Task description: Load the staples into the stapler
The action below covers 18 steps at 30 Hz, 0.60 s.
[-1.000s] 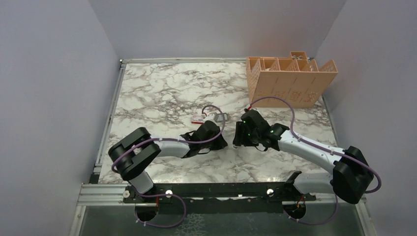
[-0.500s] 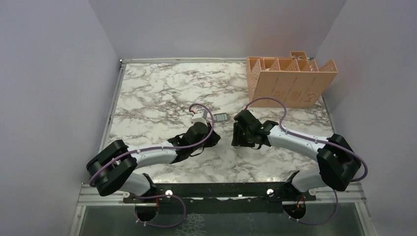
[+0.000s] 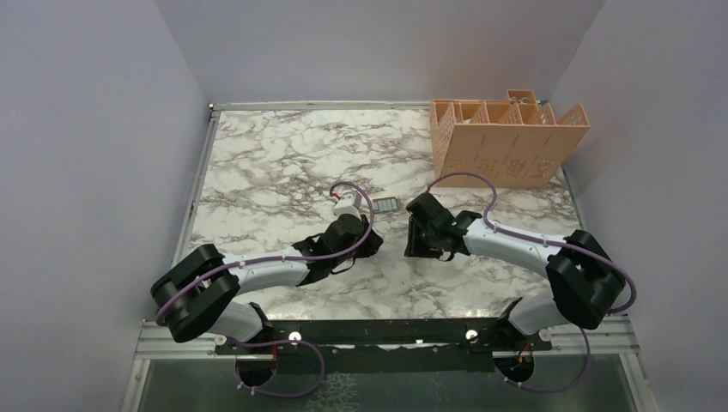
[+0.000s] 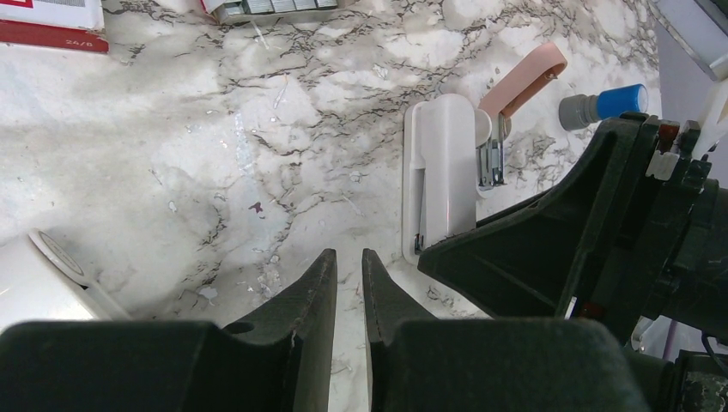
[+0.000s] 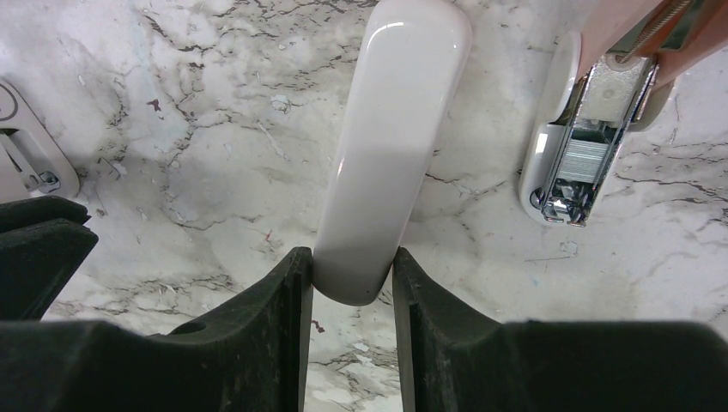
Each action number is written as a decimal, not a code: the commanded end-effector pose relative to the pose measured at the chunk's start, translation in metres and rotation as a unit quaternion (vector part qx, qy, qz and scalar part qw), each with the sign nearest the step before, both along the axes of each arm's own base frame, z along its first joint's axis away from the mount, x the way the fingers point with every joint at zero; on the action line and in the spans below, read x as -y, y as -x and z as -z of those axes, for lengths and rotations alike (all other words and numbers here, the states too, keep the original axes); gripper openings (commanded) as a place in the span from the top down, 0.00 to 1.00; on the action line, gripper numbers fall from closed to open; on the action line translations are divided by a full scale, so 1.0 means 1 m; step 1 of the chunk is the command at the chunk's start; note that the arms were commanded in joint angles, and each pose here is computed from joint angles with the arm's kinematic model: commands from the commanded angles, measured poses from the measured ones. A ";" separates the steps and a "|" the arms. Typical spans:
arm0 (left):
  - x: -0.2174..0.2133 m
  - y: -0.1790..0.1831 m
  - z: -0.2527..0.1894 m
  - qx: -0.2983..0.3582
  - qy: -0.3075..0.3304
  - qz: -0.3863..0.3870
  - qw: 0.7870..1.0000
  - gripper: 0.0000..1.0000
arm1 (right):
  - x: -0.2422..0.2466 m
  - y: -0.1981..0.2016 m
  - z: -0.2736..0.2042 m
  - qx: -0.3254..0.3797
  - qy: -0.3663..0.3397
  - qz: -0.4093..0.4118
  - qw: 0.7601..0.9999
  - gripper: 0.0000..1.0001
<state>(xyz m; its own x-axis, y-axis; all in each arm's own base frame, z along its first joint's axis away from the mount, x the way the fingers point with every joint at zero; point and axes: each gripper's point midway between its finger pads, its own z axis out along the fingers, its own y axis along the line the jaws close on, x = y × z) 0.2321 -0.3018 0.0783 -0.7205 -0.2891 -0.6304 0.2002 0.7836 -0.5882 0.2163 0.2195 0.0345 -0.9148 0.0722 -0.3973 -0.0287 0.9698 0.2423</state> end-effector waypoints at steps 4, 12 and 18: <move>-0.003 -0.002 0.001 0.008 -0.010 -0.007 1.000 0.82 | 0.009 0.003 0.019 -0.013 0.036 -0.013 0.999 0.63; -0.002 -0.002 0.004 0.004 -0.013 -0.006 1.000 0.82 | 0.029 0.019 0.053 -0.050 0.078 -0.004 0.996 0.63; -0.002 -0.002 0.004 0.003 -0.012 -0.005 1.000 0.82 | 0.014 -0.002 0.023 -0.002 0.050 -0.006 0.999 0.61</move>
<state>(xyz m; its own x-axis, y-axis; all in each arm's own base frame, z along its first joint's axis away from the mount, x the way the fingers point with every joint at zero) 0.2321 -0.3013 0.0762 -0.7218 -0.2868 -0.6299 0.1972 0.7871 -0.5844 0.2167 0.2190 0.0304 -0.9193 0.0514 -0.3902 -0.0404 0.9739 0.2235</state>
